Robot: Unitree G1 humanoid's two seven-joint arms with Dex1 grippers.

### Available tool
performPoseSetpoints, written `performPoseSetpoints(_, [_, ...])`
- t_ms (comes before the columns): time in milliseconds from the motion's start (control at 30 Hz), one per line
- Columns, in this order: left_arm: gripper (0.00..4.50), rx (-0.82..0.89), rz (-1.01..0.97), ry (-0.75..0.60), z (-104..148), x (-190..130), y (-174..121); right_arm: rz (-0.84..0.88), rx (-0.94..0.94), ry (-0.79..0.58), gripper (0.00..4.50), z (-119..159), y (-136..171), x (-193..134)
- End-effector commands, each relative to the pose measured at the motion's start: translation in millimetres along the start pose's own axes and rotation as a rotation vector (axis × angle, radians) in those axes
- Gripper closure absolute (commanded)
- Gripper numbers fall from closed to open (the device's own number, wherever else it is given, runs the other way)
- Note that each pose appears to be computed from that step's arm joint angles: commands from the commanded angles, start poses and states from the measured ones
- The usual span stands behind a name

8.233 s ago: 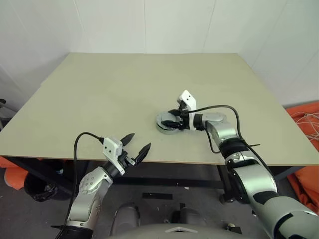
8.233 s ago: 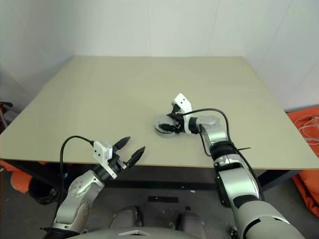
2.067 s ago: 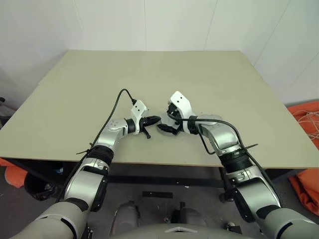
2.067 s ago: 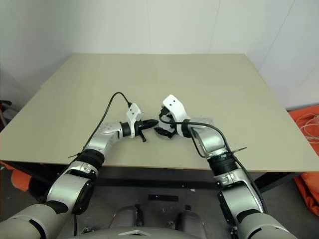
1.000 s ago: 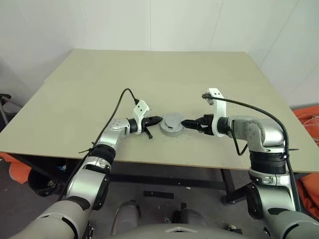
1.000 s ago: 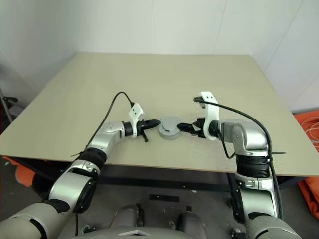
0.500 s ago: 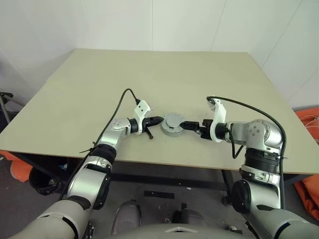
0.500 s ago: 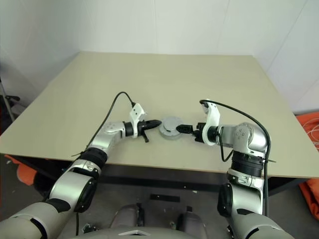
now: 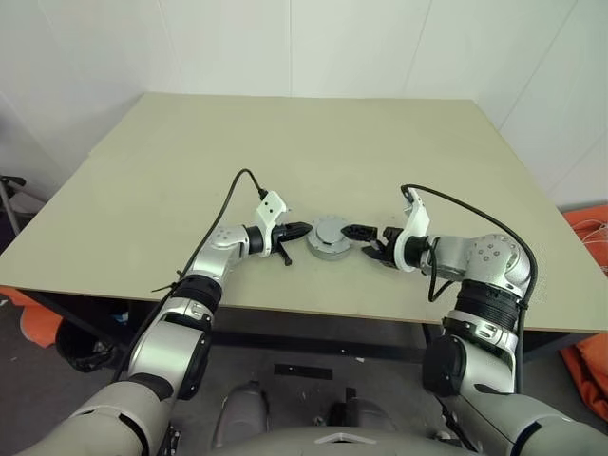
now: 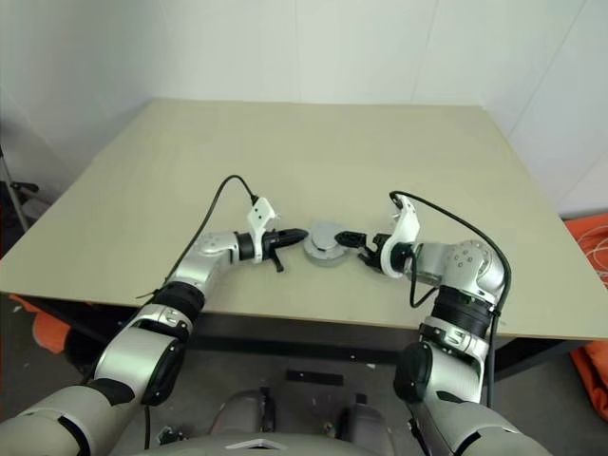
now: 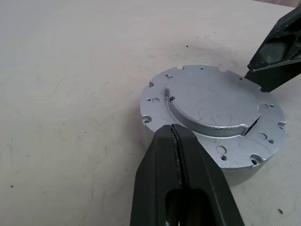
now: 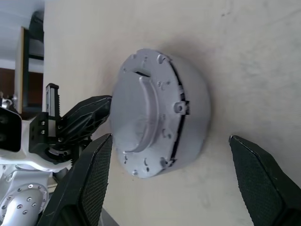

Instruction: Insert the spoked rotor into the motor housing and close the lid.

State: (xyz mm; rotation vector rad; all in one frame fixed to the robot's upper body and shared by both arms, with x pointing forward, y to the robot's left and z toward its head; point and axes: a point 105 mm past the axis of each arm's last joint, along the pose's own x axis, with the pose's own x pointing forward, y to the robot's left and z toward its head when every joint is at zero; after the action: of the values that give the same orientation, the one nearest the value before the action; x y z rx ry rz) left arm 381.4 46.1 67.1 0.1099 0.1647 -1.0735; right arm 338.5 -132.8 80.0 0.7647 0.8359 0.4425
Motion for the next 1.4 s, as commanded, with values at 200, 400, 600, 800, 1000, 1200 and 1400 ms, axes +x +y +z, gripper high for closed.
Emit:
performPoseSetpoints(200, [4.5, 0.047, -0.014, -0.02, 13.7, 4.2, 0.9, 0.124, 0.025, -0.025, 0.04, 9.7, 27.4, 2.0])
performPoseSetpoints(400, [4.5, 0.047, -0.014, -0.023, 14.0, 4.7, 0.7, 0.141, 0.084, -0.022, 0.04, 5.2, 26.4, 6.3])
performPoseSetpoints(600, [4.5, 0.048, -0.017, -0.023, 14.1, 5.2, 0.2, 0.159, 0.134, -0.006, 0.04, -3.4, 20.4, 8.3])
performPoseSetpoints(800, [4.5, 0.048, -0.021, -0.024, 14.1, 5.7, -0.7, 0.197, 0.163, -0.004, 0.04, -6.1, 24.3, 9.5])
performPoseSetpoints(1000, [4.5, 0.048, -0.022, -0.023, 13.5, 5.6, -1.4, 0.209, 0.165, -0.014, 0.94, -4.4, 30.9, 10.8])
performPoseSetpoints(1200, [4.5, 0.047, -0.023, -0.024, 13.2, 5.6, -1.8, 0.208, 0.168, -0.032, 2.49, -2.3, 32.8, 9.8])
performPoseSetpoints(1400, [4.5, 0.048, -0.025, -0.023, 13.2, 6.3, -2.2, 0.209, 0.168, -0.05, 2.49, -0.2, 34.1, 7.7])
